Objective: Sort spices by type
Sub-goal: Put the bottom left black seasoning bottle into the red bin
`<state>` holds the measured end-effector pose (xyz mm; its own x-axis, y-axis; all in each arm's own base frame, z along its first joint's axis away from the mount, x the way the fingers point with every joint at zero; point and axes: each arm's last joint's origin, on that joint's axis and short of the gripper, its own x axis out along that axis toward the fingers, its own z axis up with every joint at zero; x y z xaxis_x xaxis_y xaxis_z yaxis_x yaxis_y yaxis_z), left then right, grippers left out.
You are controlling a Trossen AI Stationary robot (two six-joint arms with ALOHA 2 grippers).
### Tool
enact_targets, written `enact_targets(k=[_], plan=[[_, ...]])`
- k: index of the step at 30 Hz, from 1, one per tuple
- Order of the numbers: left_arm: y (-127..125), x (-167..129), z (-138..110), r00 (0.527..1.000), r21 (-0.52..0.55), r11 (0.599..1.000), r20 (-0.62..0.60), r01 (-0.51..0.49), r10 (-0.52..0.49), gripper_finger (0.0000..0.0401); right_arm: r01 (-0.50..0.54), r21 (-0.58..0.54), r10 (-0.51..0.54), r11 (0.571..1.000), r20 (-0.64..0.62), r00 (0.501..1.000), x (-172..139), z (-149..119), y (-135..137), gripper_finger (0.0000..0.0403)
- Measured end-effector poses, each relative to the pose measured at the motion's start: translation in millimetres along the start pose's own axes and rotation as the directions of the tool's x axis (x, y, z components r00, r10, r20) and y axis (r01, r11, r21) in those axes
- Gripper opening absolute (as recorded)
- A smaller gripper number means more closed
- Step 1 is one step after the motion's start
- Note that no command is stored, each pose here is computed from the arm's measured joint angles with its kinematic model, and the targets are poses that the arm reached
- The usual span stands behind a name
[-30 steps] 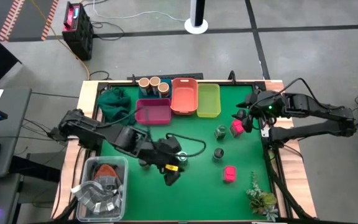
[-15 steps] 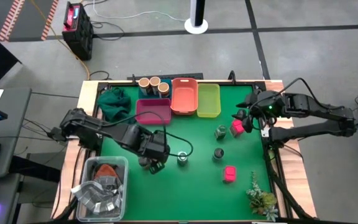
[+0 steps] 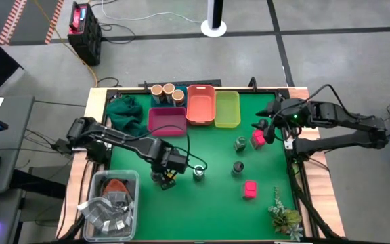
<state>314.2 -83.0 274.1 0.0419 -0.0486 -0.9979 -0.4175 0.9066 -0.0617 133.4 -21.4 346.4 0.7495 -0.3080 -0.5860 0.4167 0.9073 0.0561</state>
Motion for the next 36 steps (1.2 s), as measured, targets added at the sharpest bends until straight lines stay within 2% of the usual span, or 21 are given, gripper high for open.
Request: enact_targets(k=[8, 18, 23, 27, 33, 36], plan=[[6.0, 21.9, -6.4, 0.997, 0.054, 0.998, -0.061, -0.036, 0.039, 0.0298, 0.000, 0.001, 0.000, 1.000, 0.000, 1.000, 0.0, 0.0, 0.0, 0.0279], [7.8, 43.1, -12.7, 0.988, 0.075, 0.996, -0.152, 0.042, -0.030, 0.0298, 0.000, 0.002, 0.000, 1.000, -0.001, 1.000, 0.0, -0.1, 0.0, 0.0279], [9.9, 48.0, -15.1, 0.985, 0.090, 0.995, -0.170, 0.035, -0.019, 0.0295, 0.000, 0.002, 0.000, 1.000, -0.001, 1.000, 0.0, -0.1, 0.0, 0.0279], [10.1, 50.6, -15.2, 0.985, 0.104, 0.994, -0.169, 0.038, -0.020, 0.0269, 0.000, 0.002, 0.000, 1.000, -0.001, 1.000, 0.0, -0.1, 0.0, 0.0279], [9.8, 50.8, -9.2, 0.989, 0.085, 0.994, -0.135, 0.070, -0.058, 0.0197, 0.000, 0.002, 0.000, 1.000, 0.000, 1.000, 0.0, 0.0, 0.0, 0.0279], [13.9, 50.3, -5.5, 0.985, 0.063, 0.993, -0.149, 0.097, -0.087, 0.0197, 0.000, 0.002, 0.000, 1.000, 0.000, 1.000, 0.0, 0.0, 0.0, 0.0279]])
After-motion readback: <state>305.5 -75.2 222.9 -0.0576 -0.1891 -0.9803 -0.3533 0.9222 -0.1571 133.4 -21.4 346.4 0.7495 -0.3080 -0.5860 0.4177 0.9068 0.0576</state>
